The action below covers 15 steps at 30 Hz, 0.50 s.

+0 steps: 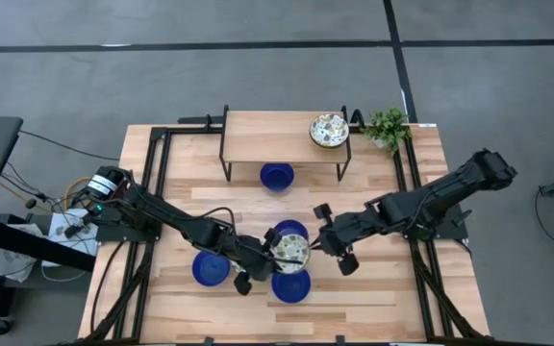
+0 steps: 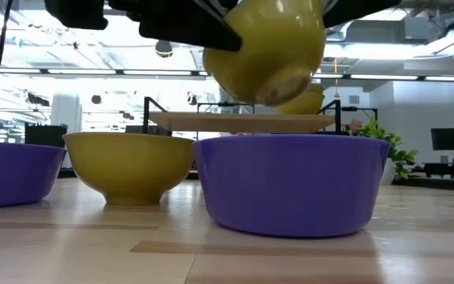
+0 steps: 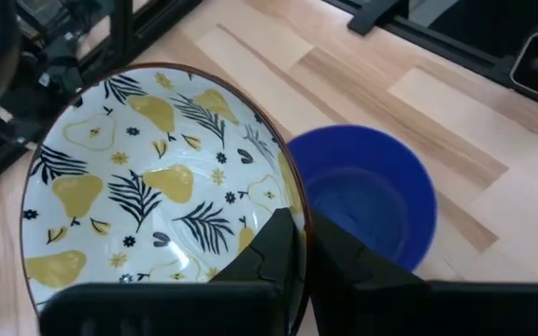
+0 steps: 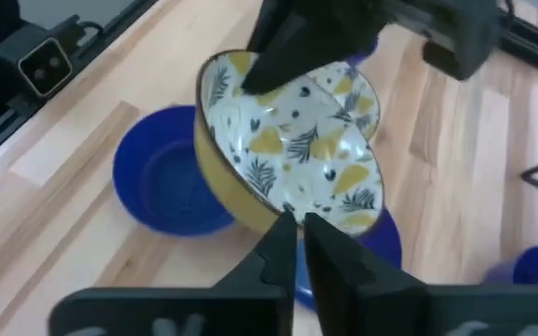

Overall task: Pick & Place Mini bowls
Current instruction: Stack the white patterned bowl on the white patterned bowl on the shelf

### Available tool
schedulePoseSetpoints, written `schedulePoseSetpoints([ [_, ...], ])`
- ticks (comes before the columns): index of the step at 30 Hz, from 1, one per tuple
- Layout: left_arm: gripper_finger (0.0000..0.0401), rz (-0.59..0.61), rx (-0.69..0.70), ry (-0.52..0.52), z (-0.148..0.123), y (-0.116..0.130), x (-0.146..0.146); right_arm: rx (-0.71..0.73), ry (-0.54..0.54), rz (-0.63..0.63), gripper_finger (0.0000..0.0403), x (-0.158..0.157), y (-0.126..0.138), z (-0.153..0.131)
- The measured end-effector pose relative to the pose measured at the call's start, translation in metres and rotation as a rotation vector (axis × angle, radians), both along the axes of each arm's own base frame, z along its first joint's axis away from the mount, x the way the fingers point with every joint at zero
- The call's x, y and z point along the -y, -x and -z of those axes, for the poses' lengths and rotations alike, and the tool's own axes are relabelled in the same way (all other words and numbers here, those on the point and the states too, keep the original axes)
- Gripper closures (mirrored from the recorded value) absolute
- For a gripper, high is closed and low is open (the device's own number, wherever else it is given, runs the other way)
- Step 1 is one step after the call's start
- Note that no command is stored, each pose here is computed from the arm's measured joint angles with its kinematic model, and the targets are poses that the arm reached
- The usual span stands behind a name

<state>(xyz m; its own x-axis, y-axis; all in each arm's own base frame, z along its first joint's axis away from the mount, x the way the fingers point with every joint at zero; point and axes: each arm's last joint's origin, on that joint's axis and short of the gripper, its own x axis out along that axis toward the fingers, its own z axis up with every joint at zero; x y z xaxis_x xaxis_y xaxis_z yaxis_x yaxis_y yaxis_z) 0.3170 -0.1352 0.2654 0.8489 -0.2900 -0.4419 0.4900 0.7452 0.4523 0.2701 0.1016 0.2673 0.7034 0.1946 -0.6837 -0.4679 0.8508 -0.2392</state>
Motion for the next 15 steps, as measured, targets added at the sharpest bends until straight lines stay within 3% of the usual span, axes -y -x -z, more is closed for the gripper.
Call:
schedulePoseSetpoints([
  [8,0.0382,-0.001,-0.001,0.004,0.0,0.0,0.0,0.015,0.014,-0.01,0.0315,-0.005,-0.012,0.002],
  [15,0.038,0.001,-0.002,0.004,0.0,0.0,0.0,0.018,0.055,-0.069,0.0303,-0.011,-0.009,0.003],
])
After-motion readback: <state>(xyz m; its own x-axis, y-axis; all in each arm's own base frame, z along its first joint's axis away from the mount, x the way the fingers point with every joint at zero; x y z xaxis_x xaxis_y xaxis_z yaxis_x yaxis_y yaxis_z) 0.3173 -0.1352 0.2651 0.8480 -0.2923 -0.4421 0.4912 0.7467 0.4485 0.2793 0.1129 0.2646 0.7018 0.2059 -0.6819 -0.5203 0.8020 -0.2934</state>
